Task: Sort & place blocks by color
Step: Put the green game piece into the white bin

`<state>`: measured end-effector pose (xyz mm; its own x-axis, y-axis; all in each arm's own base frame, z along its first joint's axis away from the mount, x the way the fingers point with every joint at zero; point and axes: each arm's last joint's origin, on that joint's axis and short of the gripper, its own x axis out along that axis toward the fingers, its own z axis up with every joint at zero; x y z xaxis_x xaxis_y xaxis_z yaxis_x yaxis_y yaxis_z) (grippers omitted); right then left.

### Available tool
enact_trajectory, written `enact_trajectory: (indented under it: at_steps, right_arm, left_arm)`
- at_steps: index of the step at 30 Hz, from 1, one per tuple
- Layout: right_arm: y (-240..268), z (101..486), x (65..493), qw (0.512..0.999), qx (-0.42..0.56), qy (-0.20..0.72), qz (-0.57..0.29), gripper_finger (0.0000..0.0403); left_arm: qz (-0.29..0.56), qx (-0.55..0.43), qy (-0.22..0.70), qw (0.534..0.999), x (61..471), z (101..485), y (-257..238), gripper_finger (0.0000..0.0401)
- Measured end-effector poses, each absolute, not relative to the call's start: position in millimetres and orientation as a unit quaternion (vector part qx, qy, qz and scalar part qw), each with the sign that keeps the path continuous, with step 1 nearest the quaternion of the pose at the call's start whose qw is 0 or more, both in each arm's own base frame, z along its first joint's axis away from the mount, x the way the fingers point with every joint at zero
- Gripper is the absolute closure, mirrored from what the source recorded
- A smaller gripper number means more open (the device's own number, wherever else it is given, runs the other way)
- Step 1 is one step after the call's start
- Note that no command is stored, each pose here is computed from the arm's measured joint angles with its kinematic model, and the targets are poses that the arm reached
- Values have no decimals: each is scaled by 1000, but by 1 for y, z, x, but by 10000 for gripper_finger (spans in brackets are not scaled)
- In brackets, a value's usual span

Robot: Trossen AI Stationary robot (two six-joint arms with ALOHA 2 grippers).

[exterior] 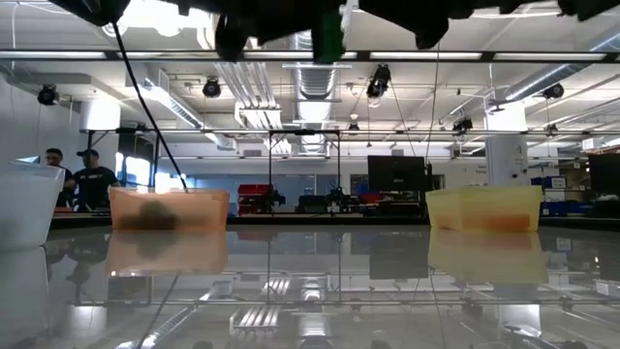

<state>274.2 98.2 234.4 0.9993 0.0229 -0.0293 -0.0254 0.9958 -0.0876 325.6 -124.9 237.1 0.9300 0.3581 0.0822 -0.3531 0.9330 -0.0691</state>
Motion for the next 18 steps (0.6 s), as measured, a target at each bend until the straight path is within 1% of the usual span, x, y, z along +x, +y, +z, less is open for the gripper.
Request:
enact_trajectory:
  at_steps: [6, 8, 10, 12, 15, 17, 18]
  right_arm:
    - [87, 262, 254, 995, -33, 82, -48, 136]
    - [84, 270, 247, 994, -27, 94, -52, 134]
    - [81, 275, 240, 993, -21, 99, -54, 135]
    - [79, 280, 234, 994, -18, 96, -54, 138]
    - [76, 284, 228, 994, -17, 93, -54, 145]
    - [76, 285, 227, 994, -17, 92, -55, 149]
    - [76, 285, 227, 994, -17, 93, -54, 150]
  left_arm:
    - [221, -76, 82, 969, 314, 235, -109, 275]
    - [227, -111, 146, 957, 306, 238, -103, 275]
    - [238, -150, 233, 931, 292, 242, -97, 275]
    - [259, -201, 333, 884, 273, 246, -92, 275]
    - [321, -257, 490, 769, 240, 250, -85, 275]
    - [357, -277, 559, 696, 223, 254, -85, 275]
    - [364, -281, 579, 673, 218, 255, -87, 275]
